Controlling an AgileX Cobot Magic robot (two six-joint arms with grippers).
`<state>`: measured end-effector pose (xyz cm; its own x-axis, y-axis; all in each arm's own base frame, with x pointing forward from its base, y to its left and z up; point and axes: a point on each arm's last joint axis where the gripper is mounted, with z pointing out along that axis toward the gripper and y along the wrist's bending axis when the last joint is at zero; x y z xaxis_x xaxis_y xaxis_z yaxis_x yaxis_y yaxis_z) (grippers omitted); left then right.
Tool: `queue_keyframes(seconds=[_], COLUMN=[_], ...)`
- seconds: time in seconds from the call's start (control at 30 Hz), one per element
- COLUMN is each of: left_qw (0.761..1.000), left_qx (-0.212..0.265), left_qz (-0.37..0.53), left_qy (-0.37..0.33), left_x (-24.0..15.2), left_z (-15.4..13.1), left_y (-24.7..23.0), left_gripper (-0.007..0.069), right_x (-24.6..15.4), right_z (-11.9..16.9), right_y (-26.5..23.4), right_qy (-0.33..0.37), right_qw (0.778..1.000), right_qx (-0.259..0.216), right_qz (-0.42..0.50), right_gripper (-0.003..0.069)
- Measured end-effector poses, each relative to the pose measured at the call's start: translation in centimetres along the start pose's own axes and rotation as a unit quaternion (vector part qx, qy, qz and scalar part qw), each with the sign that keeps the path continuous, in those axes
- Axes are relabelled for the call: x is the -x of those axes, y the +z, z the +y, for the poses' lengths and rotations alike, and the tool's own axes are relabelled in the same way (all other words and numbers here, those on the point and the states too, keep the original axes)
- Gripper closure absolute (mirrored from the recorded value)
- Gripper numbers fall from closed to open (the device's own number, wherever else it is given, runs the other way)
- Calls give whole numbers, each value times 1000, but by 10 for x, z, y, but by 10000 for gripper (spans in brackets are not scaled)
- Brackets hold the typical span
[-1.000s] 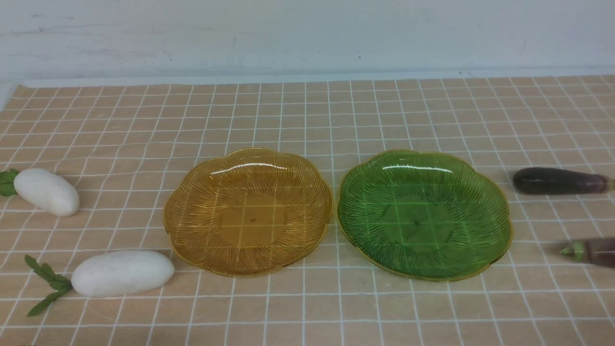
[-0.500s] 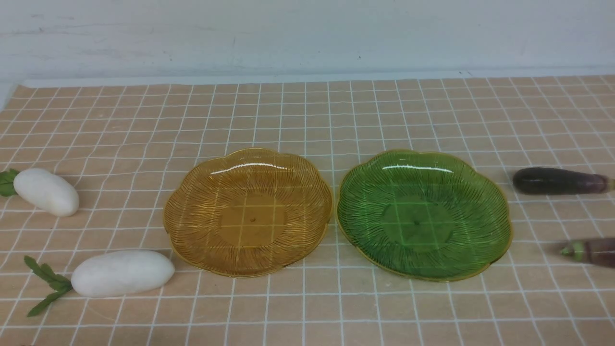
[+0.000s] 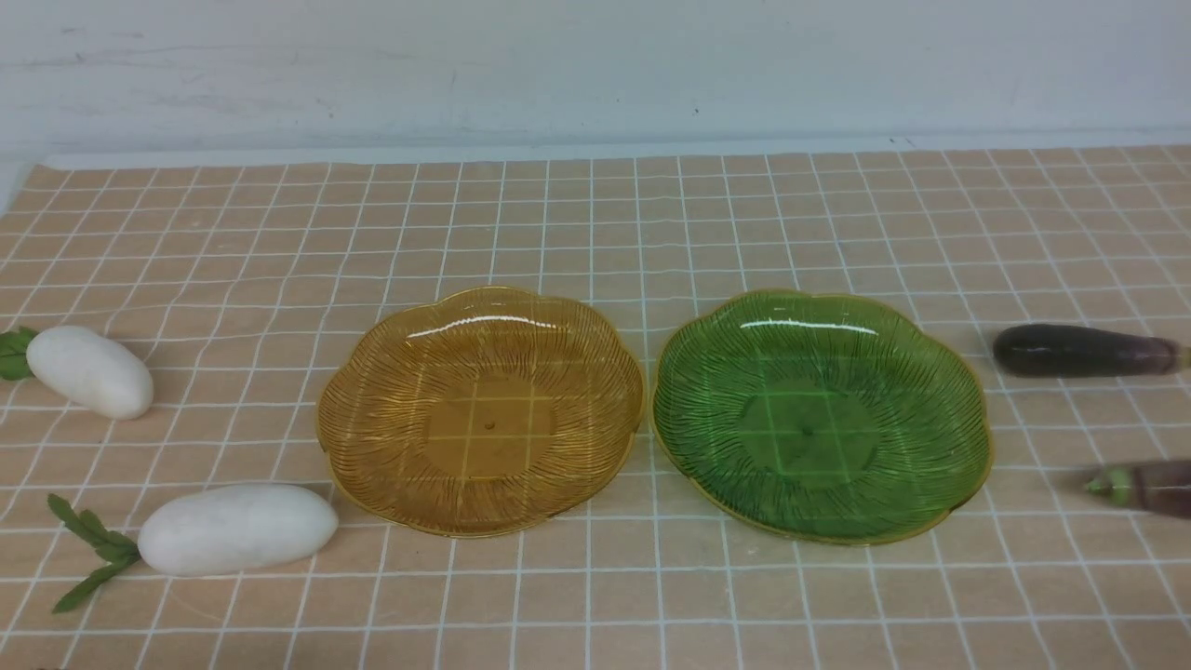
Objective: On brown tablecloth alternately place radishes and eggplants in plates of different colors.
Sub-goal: 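Pick up the white radish and place it in the left plate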
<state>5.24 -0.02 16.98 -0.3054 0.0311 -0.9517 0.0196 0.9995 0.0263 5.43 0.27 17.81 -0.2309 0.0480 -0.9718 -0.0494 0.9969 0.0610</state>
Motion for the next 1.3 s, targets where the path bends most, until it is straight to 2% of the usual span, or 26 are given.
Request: queue_keyframes(seconds=[0.1, 0.17, 0.2, 0.27, 0.3, 0.33, 0.4, 0.43, 0.53, 0.57, 0.63, 0.7, 0.73, 0.77, 0.8, 0.87, 0.93, 1.0, 1.07, 1.13, 1.27, 1.3], left_qw=[1000, 992, 982, 925, 893, 868, 832, 823, 823, 825, 839, 865, 883, 895, 915, 930, 931, 929, 923, 919, 907, 901], left_qx=[-3, -22, -37, -79, -96, -108, -125, -131, -133, -136, -153, -159, -156, -152, -142, -115, -74, -34, 16, 55, 157, 180], left_qz=[0, 1, 3, 16, 22, 26, 33, 31, -16, -27, -50, -48, -25, -1, 64, 164, 255, 308, 348, 358, 355, 352], left_qy=[-31, -120, -186, -373, -439, -485, -540, -552, -552, -548, -520, -473, -441, -419, -373, -309, -249, -205, -166, -156, -165, -178], left_x=[0, 0, 1, 3, 4, 5, 7, 9, 16, 20, 40, 68, 83, 92, 103, 115, 124, 131, 137, 147, 163, 166], left_z=[-1, -4, -7, -14, -17, -19, -22, -23, -18, -18, -18, -20, -21, -22, -25, -25, -21, -14, -4, 3, 22, 27], left_y=[0, 0, 0, -1, -2, -2, -3, -3, -3, -5, -14, -21, -22, -20, -14, 1, 23, 45, 76, 99, 160, 172], left_gripper=[628, 628, 628, 628, 628, 628, 628, 628, 628, 628, 628, 628, 628, 628, 628, 628, 626, 610, 554, 486, 242, 201], right_x=[0, 1, 4, 8, 9, 11, 13, 13, 13, 23, 52, 97, 112, 124, 133, 143, 142, 134, 128, 124, 120, 120], right_z=[1, 3, 5, 8, 10, 11, 11, 11, 12, 13, 16, 20, 22, 24, 26, 28, 28, 26, 24, 23, 23, 23], right_y=[0, 0, 0, -1, -1, -1, -1, -2, -2, -6, -18, -37, -38, -38, -35, -26, -6, 8, 20, 30, 38, 38], right_qy=[10, 76, 137, 261, 308, 355, 395, 405, 394, 367, 318, 240, 207, 174, 141, 83, 35, 9, -5, -11, -10, -11], right_qw=[1000, 997, 990, 963, 949, 931, 914, 909, 914, 924, 937, 956, 965, 974, 982, 991, 984, 966, 950, 938, 930, 930], right_qx=[3, 18, 31, 56, 66, 76, 84, 87, 89, 97, 112, 120, 119, 117, 113, 103, 81, 73, 63, 58, 57, 57], right_qz=[-1, -8, -18, -29, -32, -35, -41, -42, -41, -51, -91, -122, -110, -86, -53, 26, 154, 247, 306, 340, 362, 362], right_gripper=[674, 674, 674, 674, 674, 674, 674, 674, 674, 674, 674, 674, 674, 674, 674, 674, 673, 673, 673, 673, 673, 673])
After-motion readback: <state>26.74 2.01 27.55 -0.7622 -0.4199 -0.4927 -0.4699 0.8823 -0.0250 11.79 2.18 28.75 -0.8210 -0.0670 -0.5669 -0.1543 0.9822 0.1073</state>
